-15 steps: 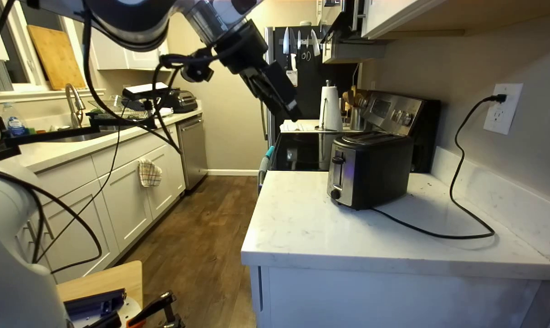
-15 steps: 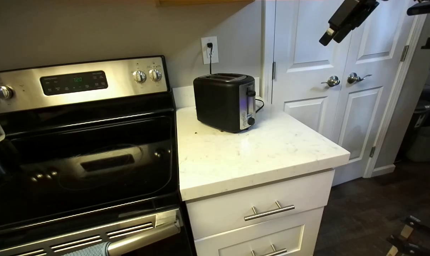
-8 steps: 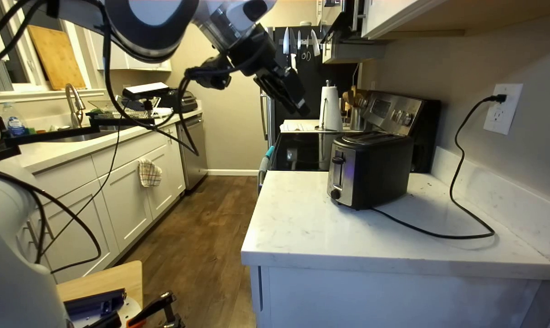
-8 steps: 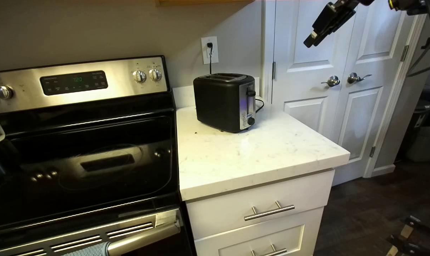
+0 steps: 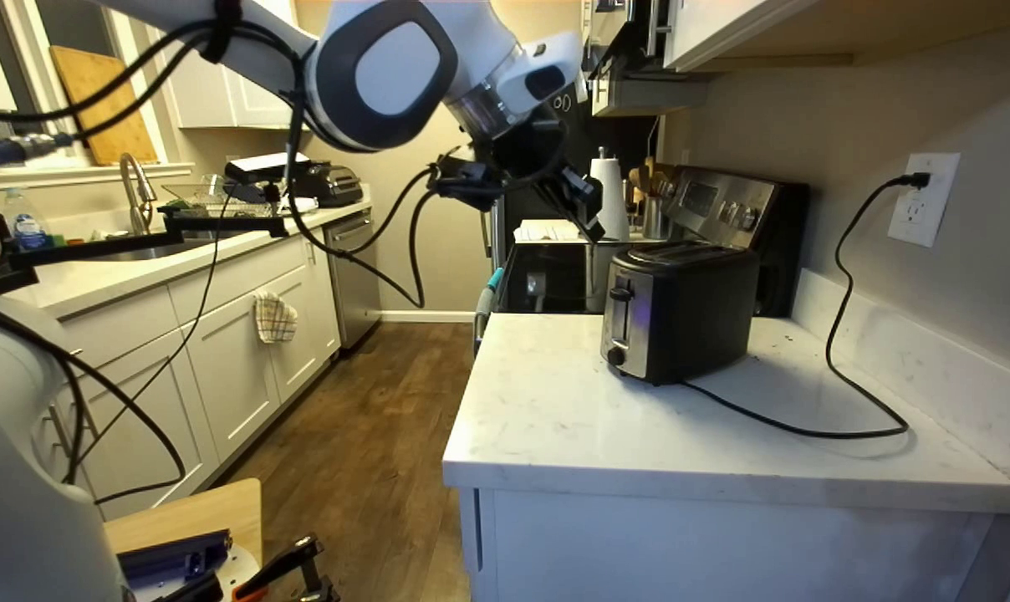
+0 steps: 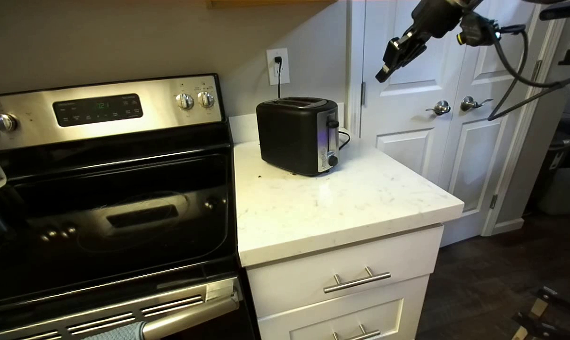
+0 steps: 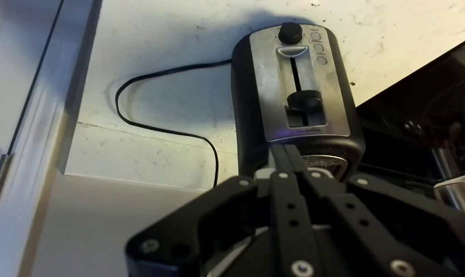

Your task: Push the toaster lever down

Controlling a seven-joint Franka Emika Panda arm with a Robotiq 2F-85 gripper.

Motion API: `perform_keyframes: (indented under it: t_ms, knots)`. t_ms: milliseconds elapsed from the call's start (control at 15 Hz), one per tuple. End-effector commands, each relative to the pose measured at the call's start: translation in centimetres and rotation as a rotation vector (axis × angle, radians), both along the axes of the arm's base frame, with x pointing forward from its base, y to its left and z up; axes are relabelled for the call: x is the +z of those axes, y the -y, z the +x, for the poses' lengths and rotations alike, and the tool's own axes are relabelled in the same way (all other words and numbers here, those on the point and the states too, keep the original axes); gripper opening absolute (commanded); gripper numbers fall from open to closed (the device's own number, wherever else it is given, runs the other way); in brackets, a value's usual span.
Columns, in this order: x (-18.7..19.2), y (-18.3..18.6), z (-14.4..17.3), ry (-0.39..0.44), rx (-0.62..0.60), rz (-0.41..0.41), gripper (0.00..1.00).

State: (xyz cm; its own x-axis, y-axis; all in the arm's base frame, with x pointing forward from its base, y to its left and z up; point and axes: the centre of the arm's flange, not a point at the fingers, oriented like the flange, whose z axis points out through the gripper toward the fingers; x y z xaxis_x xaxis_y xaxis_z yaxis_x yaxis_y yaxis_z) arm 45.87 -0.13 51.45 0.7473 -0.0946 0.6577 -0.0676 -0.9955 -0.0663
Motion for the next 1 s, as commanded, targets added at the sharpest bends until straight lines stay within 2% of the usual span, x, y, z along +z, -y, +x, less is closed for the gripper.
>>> perform_keyframes:
  t_ms: [0, 467, 933]
  knots:
    - [-0.8, 0.4, 4.3, 0.007, 0.033, 0.02, 0.0]
    - [-3.3, -1.2, 8.2, -0.031, 0.11, 0.013, 0.0]
    - [-6.1, -2.0, 9.6, -0.069, 0.15, -0.014, 0.0]
